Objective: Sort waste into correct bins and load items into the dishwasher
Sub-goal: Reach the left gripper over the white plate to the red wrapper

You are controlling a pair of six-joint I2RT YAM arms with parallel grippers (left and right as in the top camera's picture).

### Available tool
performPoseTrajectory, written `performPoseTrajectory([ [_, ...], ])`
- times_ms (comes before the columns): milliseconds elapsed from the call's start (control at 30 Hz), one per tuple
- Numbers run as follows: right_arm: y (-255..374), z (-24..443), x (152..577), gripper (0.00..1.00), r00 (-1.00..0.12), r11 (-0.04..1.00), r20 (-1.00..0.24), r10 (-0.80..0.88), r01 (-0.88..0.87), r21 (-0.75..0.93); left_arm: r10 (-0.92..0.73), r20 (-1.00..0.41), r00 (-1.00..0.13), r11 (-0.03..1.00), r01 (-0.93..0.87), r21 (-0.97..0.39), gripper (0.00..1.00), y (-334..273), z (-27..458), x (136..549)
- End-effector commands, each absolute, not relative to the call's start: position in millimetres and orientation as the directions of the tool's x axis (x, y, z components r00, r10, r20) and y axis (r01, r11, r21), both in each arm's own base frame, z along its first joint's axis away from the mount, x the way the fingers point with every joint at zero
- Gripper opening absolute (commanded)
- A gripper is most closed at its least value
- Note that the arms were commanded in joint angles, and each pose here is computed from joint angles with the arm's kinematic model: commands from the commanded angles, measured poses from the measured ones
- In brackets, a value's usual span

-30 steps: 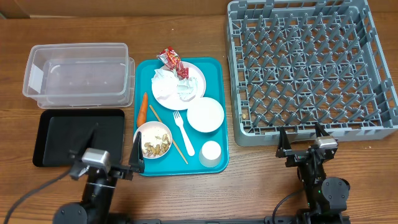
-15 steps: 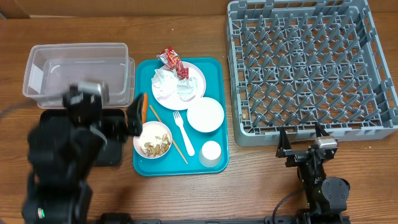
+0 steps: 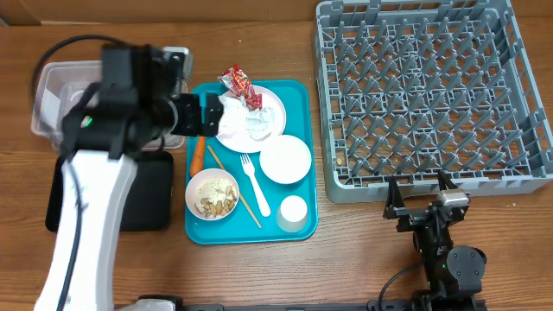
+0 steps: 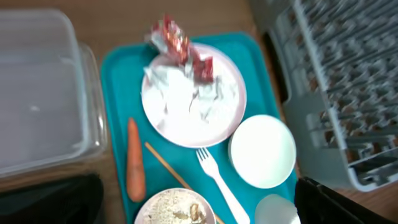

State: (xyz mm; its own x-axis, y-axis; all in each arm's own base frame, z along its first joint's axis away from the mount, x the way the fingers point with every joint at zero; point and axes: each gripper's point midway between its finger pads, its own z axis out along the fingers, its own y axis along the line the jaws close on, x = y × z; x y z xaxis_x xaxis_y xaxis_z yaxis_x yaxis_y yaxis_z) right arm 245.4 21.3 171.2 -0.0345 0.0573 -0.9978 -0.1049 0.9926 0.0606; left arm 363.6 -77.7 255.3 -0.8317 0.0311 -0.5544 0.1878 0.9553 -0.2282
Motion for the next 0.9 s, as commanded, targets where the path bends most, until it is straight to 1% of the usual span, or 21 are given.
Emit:
performPoseTrajectory([
  [0,20.8,170.3,245.5,1.00,-0.027,0.993,-0.998,0.053,-0.103,0.056,0.023,-0.514,-0.858,0.955,0.170,-0.241,1.00,-81.9,238.8,378.8],
  [100,20.8,170.3,245.5,1.00,-0.027,0.993,-0.998,0.053,-0.103,0.056,0.022,-0.466,-0.885,0.941,0.176,-0.290,1.00,-91.1,220.4,385.1],
  [267,20.8,170.3,245.5,1.00,-0.027,0.993,-0.998,0.053,-0.103,0.056,-0.082,-0.366,-0.927,0.904,0.086,-0.420,1.00,-107.3,199.6,393.1],
  [367,20.8,170.3,245.5,1.00,-0.027,0.993,-0.998,0.053,-0.103,0.056,-0.095,-0.352,-0.931,0.896,0.074,-0.437,1.00,-112.3,194.2,397.0],
  [500,20.8,170.3,245.5,1.00,-0.027,0.993,-0.998,0.053,-0.103,0.056,-0.071,-0.419,-0.905,0.926,0.096,-0.365,1.00,-115.4,193.0,411.2],
  [733,20.8,170.3,245.5,1.00,-0.027,0.993,-0.998,0.053,-0.103,0.056,-0.007,-0.577,-0.817,0.996,0.048,-0.081,1.00,-105.8,200.1,438.6],
  [800,20.8,170.3,245.5,1.00,-0.027,0.993,-0.998,0.053,-0.103,0.056,0.003,-0.617,-0.787,0.998,0.040,-0.047,1.00,-108.0,206.5,446.0],
  [867,20.8,170.3,245.5,1.00,-0.027,0.993,-0.998,0.053,-0.103,0.056,0.002,-0.653,-0.758,0.998,0.042,-0.046,1.00,-112.3,213.6,453.5],
])
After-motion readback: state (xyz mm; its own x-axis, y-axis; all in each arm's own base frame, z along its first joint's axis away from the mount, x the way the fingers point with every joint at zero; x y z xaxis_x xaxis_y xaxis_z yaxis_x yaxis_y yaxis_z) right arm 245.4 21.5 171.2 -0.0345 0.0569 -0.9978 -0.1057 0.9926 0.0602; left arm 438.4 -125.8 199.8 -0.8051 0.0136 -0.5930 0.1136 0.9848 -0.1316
